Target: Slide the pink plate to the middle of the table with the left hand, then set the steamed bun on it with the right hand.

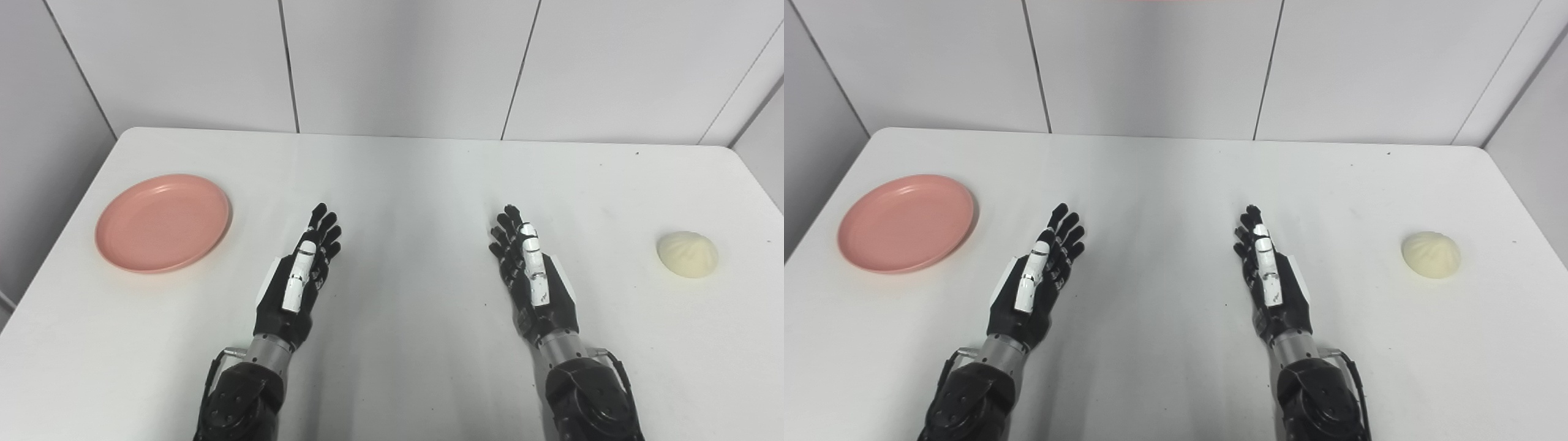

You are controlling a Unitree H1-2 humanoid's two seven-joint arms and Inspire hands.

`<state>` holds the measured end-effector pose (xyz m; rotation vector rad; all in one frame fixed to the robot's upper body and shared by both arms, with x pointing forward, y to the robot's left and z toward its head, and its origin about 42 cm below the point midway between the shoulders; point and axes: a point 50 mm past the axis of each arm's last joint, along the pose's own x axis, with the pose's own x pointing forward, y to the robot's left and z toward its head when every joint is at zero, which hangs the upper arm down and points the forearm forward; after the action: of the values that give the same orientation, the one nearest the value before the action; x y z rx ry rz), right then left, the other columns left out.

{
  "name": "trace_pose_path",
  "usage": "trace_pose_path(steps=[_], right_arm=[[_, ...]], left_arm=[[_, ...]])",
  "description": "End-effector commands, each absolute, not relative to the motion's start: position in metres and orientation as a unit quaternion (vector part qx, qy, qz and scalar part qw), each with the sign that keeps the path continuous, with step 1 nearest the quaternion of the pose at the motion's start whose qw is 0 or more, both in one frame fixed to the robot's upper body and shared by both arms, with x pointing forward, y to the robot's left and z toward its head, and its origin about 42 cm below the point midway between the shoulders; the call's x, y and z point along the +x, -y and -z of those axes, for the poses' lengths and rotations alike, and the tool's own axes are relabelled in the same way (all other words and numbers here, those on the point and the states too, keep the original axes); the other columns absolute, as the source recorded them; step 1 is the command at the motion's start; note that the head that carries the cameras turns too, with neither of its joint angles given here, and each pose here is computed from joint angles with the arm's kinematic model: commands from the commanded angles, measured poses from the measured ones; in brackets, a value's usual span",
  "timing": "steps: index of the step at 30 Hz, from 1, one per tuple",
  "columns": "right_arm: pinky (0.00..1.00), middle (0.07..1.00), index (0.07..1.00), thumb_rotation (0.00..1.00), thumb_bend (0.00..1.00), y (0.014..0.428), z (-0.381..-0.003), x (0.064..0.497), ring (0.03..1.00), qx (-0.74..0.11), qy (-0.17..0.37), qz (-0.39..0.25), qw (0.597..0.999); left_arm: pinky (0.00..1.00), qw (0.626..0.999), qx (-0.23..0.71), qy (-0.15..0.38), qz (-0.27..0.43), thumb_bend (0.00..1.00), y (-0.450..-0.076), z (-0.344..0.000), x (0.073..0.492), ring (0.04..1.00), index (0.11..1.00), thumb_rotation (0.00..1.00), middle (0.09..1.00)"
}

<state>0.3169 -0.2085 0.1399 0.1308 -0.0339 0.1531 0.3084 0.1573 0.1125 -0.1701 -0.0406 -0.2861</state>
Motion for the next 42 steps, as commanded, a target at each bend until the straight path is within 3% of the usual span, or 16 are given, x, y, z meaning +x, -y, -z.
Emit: trace_pose_path(steps=[1, 24, 42], right_arm=[[1.0, 1.0, 1.0, 1.0, 0.28, 0.207, -0.142, 0.317, 1.0, 0.064, 0.027, -0.084, 0.994], [1.0, 1.0, 1.0, 1.0, 0.27, 0.222, -0.142, 0.316, 1.0, 0.065, 0.024, -0.084, 0.994], [1.0, 1.0, 1.0, 1.0, 0.26, 0.231, -0.141, 0.316, 1.0, 0.073, 0.022, -0.083, 0.994]], left_arm=[[1.0, 0.986, -0.085, -0.04, 0.135, 0.45, -0.163, -0.087, 0.299, 0.995, 1.0, 1.0, 1.0], [1.0, 0.986, -0.085, -0.046, 0.138, 0.42, -0.14, -0.079, 0.301, 1.0, 1.0, 1.0, 1.0], [1.0, 0.987, -0.069, -0.039, 0.143, 0.45, -0.124, -0.072, 0.307, 1.0, 1.0, 1.0, 1.0]])
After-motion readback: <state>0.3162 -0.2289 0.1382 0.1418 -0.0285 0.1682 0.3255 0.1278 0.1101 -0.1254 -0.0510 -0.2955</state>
